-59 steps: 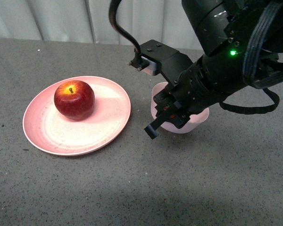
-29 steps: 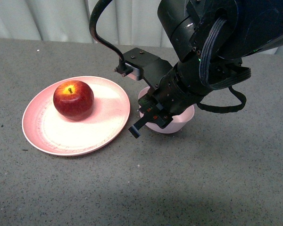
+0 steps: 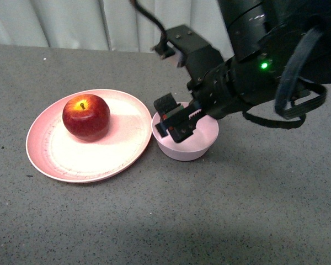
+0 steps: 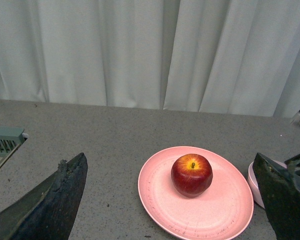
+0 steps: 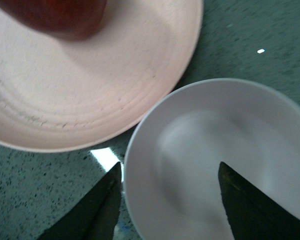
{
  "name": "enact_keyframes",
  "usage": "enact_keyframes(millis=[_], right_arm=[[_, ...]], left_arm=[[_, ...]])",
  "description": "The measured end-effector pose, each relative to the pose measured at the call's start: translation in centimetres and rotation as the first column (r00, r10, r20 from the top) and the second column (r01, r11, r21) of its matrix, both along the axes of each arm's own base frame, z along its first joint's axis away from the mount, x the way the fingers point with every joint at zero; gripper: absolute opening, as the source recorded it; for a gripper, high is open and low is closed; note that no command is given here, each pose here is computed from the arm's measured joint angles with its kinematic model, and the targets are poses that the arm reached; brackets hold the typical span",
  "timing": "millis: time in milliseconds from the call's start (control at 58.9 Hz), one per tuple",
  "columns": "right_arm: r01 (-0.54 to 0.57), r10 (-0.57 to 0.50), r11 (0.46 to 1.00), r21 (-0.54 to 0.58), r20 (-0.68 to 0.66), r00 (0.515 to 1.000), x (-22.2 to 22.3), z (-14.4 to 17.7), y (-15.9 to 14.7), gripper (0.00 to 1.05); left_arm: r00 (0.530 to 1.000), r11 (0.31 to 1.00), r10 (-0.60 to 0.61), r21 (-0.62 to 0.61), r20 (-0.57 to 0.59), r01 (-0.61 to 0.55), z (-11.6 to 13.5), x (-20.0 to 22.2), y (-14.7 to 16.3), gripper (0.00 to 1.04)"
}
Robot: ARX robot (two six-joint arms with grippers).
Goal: Move apple from plate to bowl
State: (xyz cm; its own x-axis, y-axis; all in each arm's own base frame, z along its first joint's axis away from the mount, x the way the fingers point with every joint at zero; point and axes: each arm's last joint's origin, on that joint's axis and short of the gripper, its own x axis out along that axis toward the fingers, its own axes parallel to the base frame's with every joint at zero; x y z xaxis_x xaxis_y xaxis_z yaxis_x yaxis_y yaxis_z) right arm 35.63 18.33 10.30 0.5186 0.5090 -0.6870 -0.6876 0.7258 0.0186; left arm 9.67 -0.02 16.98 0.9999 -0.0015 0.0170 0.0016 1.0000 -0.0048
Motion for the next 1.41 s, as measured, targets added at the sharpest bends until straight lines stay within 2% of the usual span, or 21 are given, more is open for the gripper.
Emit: enact_keyframes(millis=[153,492,526,560,577,628,662,730,814,1052,1408], right_arm=[[0.079,-0.09,0.992,0.096,0.115,0.989,-1.0,2.7,-2.1,0.97],[0.281,-0.32,0.941,0.189,0.224,0.92,-4.4,5.8,-7.1,0.94],[0.353,-0.405,0.911,0.214,0.3,0.864,-4.6,5.6,-7.4,0.9],[0.444,-0.518,0.855,0.268,0.4,0.756,-5.0,5.5,-8.0,0.83],[0.465,-0.543,0.84,0.28,0.418,0.728,-5.2,5.4,-8.2,0.81],[0.521,-0.633,0.774,0.361,0.481,0.607,-6.8,5.0,-9.6,0.7],[0.525,-0.655,0.755,0.393,0.496,0.571,-7.5,5.1,-10.3,0.64],[0.52,-0.675,0.737,0.431,0.511,0.533,-8.9,5.5,-11.6,0.54],[0.511,-0.679,0.733,0.448,0.517,0.521,-10.5,6.0,-12.7,0.4],[0.516,-0.677,0.736,0.439,0.511,0.53,-14.2,5.7,-15.0,0.01],[0.516,-0.68,0.733,0.444,0.507,0.53,-18.4,5.8,-17.0,0.01]], left_arm=[[1.0,1.0,0.0,0.0,0.0,0.0,0.0,0.0,0.0,0.98],[1.0,1.0,0.0,0.0,0.0,0.0,0.0,0.0,0.0,0.98],[1.0,1.0,0.0,0.0,0.0,0.0,0.0,0.0,0.0,0.98],[1.0,1.0,0.0,0.0,0.0,0.0,0.0,0.0,0.0,0.98],[1.0,1.0,-0.002,0.0,0.0,0.002,0.0,0.0,0.0,0.98],[1.0,1.0,-0.001,0.0,0.0,0.001,0.0,0.0,0.0,0.98],[1.0,1.0,0.001,0.0,0.0,-0.001,0.0,0.0,0.0,0.98],[1.0,1.0,0.002,0.0,0.0,-0.002,0.0,0.0,0.0,0.98],[1.0,1.0,0.001,0.0,0.0,-0.001,0.0,0.0,0.0,0.98],[1.0,1.0,0.0,0.0,0.0,0.0,0.0,0.0,0.0,0.98],[1.0,1.0,0.0,0.0,0.0,0.0,0.0,0.0,0.0,0.98]])
